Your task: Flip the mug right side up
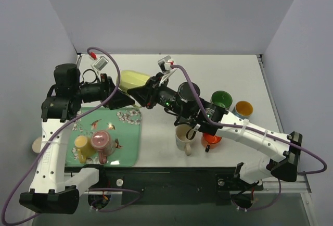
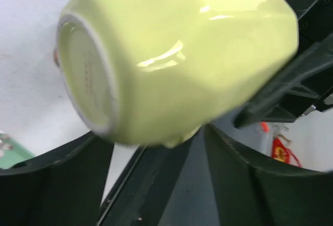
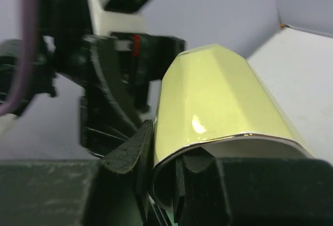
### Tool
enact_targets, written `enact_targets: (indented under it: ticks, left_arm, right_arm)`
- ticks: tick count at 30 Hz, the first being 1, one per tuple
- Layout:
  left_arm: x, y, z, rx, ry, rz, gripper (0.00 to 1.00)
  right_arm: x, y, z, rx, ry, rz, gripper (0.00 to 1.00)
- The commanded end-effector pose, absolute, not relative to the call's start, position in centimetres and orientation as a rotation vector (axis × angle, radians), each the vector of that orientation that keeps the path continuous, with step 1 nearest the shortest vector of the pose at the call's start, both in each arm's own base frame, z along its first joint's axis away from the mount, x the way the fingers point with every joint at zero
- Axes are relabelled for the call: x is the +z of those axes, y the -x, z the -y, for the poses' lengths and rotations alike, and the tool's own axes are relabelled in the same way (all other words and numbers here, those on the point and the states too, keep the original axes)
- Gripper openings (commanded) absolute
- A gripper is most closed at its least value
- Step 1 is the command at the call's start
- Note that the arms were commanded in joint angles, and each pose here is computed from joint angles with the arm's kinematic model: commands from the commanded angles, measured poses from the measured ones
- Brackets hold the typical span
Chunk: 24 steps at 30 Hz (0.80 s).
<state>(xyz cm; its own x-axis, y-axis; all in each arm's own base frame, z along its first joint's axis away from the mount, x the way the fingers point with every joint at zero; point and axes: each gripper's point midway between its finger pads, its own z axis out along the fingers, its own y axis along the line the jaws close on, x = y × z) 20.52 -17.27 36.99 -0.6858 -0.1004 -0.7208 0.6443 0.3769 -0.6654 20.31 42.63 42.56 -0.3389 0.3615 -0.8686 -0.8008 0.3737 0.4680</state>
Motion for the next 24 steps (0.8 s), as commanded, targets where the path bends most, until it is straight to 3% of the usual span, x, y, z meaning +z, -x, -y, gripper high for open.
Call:
enact_targets:
  ticks: [1,3,8,12,17,24]
  left_arm:
    - [33.9,-22.8,13.7,-0.868,-0.574,-2.031,0.86]
    - [32.0,-24.3,11.3,-0.661,-0.521,-2.104,0.86]
    - [30.3,-25.0,8.5,-0.441,-0.514,-2.117,0.88]
    - [28.8,-26.0,6.3,-0.282,-0.471,-2.157,0.90]
    - [25.9,-27.0,3.6,-0.115,-0.418,-2.241,0.91]
    - [24.1,-27.0,2.0,-0.020,-0.405,-2.305,0.92]
  right_arm:
    - [43.9,-24.2,-36.4,0.896,0.325,-1.537,0.00]
    - [41.3,-24.8,-32.8,0.669,0.365,-1.650,0.00]
    - [35.7,-24.3,-22.2,0.245,0.391,-1.919,0.00]
    - [30.8,-23.6,-11.9,-0.087,0.201,-2.142,0.00]
    - [22.4,-20.6,-5.8,-0.182,0.031,-2.406,0.00]
    - [15.6,-17.9,-3.9,-0.173,-0.128,-2.576,0.00]
